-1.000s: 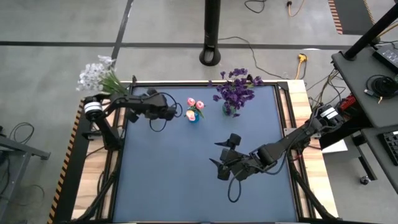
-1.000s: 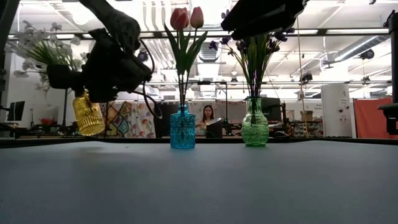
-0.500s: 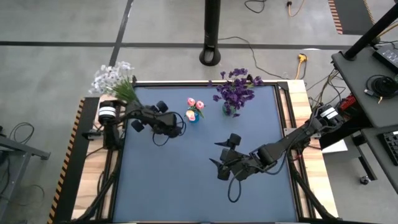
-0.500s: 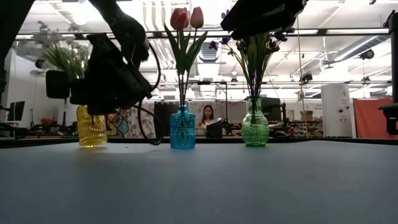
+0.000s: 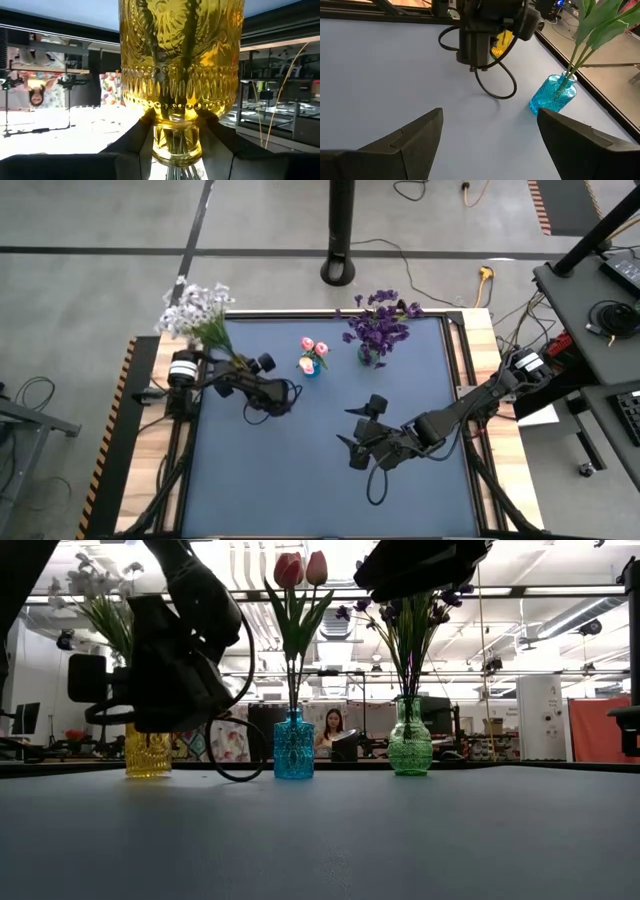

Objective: Sort flowers into vase by color
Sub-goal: Put the yellow vase with flowers on the table

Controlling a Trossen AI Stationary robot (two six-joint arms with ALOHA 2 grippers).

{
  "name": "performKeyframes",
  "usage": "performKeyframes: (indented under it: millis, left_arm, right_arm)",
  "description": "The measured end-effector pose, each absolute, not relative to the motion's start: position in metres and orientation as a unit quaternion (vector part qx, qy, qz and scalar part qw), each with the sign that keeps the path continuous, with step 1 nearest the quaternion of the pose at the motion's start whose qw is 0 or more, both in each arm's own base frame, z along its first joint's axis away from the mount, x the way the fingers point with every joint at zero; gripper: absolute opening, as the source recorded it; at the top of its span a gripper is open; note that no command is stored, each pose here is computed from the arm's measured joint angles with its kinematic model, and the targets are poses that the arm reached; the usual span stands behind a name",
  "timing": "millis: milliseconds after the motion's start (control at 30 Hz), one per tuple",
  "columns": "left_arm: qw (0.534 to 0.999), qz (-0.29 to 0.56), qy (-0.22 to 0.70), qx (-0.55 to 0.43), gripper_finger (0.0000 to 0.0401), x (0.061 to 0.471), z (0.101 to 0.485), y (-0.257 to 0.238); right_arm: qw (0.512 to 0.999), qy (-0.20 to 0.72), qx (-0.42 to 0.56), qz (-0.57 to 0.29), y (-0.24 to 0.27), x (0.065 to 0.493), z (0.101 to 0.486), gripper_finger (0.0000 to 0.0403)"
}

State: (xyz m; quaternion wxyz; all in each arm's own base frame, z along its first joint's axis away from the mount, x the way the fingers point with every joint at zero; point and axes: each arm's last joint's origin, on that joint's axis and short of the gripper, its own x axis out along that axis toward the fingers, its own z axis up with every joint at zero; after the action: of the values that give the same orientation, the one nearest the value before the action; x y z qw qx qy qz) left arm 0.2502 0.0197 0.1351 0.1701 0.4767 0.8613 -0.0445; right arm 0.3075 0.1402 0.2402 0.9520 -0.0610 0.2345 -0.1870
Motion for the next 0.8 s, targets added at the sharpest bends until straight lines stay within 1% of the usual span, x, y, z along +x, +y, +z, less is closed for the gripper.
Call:
performKeyframes:
  millis: [233,400,467,800]
  left_arm:
    - [0.173,-0.039,0.86,0.478,0.0108,0.25,0.134,0.016]
    - [0.18,-0.033,0.858,0.48,0.0157,0.251,0.134,0.014]
    - [0.182,-0.029,0.858,0.479,0.0169,0.251,0.134,0.014]
    - [0.195,-0.001,0.845,0.497,0.0186,0.252,0.134,0.006]
  right_arm:
    - [0.952,0.233,-0.06,-0.187,0.14,0.308,0.24,0.0315]
    - [0.952,0.233,-0.06,-0.187,0.14,0.308,0.24,0.0315]
    - [0.952,0.233,-0.061,-0.187,0.14,0.308,0.24,0.0315]
    - [0.952,0.234,-0.066,-0.186,0.14,0.308,0.241,0.0315]
